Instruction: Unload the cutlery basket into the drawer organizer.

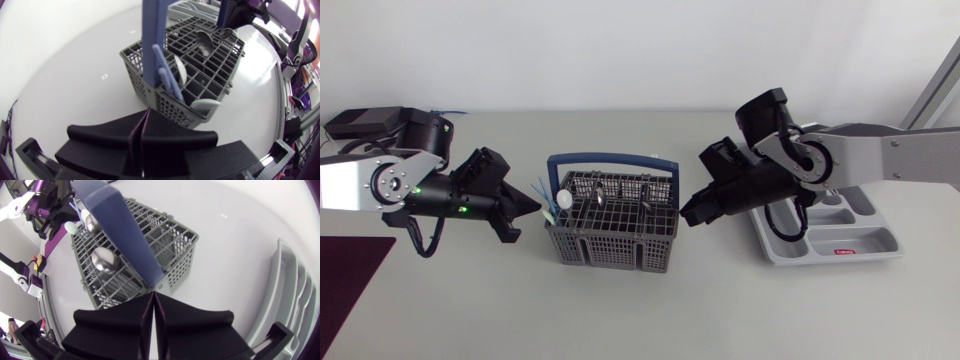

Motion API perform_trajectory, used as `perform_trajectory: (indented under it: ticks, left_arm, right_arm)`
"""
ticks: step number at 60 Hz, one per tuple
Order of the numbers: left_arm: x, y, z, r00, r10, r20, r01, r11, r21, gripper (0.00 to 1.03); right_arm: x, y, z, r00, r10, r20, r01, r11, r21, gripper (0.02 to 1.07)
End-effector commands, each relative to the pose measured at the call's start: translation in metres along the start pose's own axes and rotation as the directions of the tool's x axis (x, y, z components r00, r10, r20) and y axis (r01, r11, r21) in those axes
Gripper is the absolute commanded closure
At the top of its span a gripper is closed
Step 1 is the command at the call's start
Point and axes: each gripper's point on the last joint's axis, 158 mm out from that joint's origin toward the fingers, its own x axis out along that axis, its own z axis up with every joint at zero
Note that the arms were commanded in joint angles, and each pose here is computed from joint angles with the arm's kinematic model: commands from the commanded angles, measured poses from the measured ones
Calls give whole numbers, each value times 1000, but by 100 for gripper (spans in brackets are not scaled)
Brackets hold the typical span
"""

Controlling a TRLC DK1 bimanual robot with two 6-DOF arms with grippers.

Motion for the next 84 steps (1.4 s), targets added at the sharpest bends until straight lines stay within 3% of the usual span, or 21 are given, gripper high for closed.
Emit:
perform_trajectory:
  ticks: [1,22,44,49,54,56,58,60,66,71,76,84]
  left_arm:
    - [-1,-26,-6,999,-51,-10,51,998,36,87]
    - [-1,-51,-2,996,-92,-11,93,993,71,87]
    - [-52,-6,0,997,39,61,-40,999,22,87]
    - [-61,-8,5,995,45,84,-46,999,19,86]
    - [-68,-9,12,992,57,110,-57,998,-3,84]
    - [-71,-10,16,991,58,123,-57,998,-13,83]
    - [-74,-10,21,989,59,137,-56,998,-26,77]
    - [-76,-10,24,988,61,144,-57,998,-35,70]
    - [-78,-14,32,985,56,160,-50,998,-39,65]
    - [-79,-23,38,984,40,172,-35,999,-35,46]
    - [-79,-30,43,983,28,181,-23,999,-32,37]
    - [-80,-33,52,981,19,192,-9,999,-52,28]
  right_arm:
    - [-3,-4,2,1000,-21,20,21,1000,0,102]
    - [8,-18,27,996,-72,56,72,997,8,102]
    - [-26,-27,3,987,-137,81,136,991,17,100]
    - [-34,-26,-4,986,-144,86,143,990,15,81]
    - [-38,-22,-14,987,-143,77,143,990,5,50]
    - [-40,-19,-19,986,-152,74,152,988,-3,32]
    - [-42,-16,-23,985,-157,75,159,987,-16,17]
    - [-44,-13,-26,983,-164,77,167,986,-28,9]
    - [-50,-7,-31,980,-179,87,184,982,-48,7]
    - [-54,-1,-35,980,-174,97,179,982,-52,7]
    - [-57,1,-40,980,-173,95,178,983,-49,7]
    - [-60,5,-46,981,-170,95,175,983,-53,7]
